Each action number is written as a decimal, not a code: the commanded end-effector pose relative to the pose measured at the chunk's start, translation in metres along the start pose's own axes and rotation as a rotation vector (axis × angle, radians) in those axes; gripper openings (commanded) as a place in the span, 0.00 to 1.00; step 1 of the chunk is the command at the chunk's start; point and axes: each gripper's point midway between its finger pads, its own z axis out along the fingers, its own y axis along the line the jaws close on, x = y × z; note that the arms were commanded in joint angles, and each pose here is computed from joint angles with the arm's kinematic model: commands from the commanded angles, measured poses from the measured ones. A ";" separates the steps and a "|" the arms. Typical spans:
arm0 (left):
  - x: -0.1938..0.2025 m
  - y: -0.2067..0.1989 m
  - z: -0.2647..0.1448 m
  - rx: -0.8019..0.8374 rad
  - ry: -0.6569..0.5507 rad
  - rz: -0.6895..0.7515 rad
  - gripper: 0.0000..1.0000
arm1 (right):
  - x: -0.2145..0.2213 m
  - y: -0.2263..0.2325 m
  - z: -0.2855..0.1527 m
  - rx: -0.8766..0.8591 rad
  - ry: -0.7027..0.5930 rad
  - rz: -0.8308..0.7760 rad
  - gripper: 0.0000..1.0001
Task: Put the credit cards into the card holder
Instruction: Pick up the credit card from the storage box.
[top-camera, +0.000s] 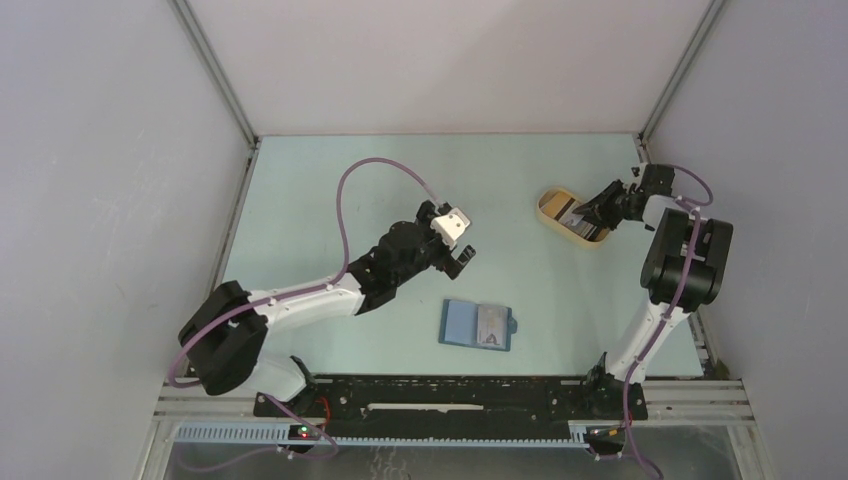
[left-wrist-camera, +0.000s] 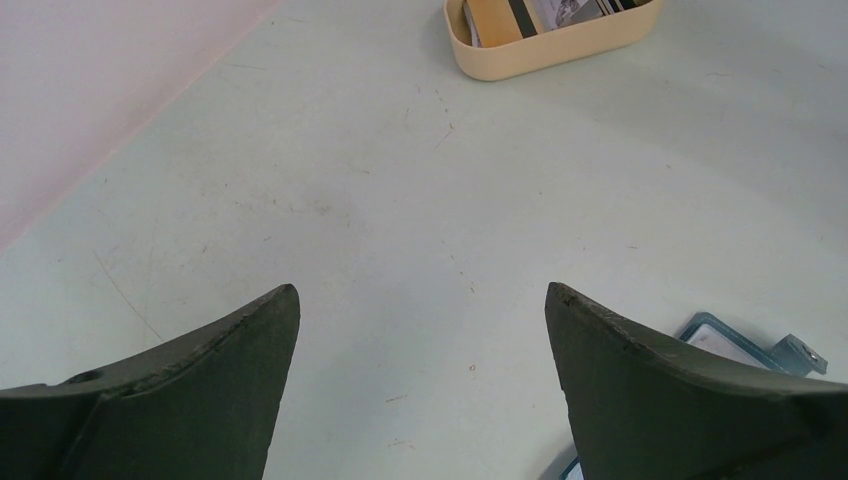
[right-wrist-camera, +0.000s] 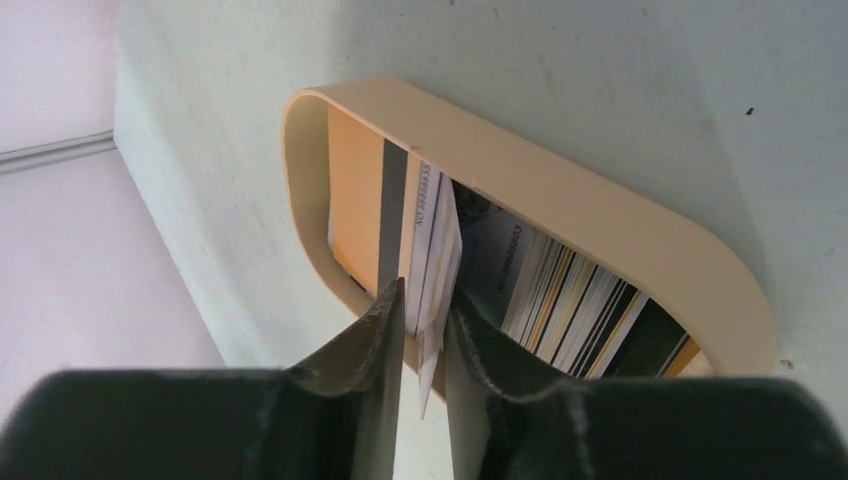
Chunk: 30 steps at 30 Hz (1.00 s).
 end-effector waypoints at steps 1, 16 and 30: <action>-0.040 0.008 0.005 -0.007 -0.090 0.020 0.97 | -0.017 0.005 -0.002 0.020 -0.050 -0.019 0.24; -0.042 0.008 0.002 -0.007 -0.103 0.014 0.97 | -0.022 -0.009 -0.036 -0.019 -0.069 -0.021 0.01; -0.062 -0.006 -0.020 0.065 -0.231 -0.100 0.97 | 0.005 0.038 -0.100 -0.265 -0.071 -0.270 0.00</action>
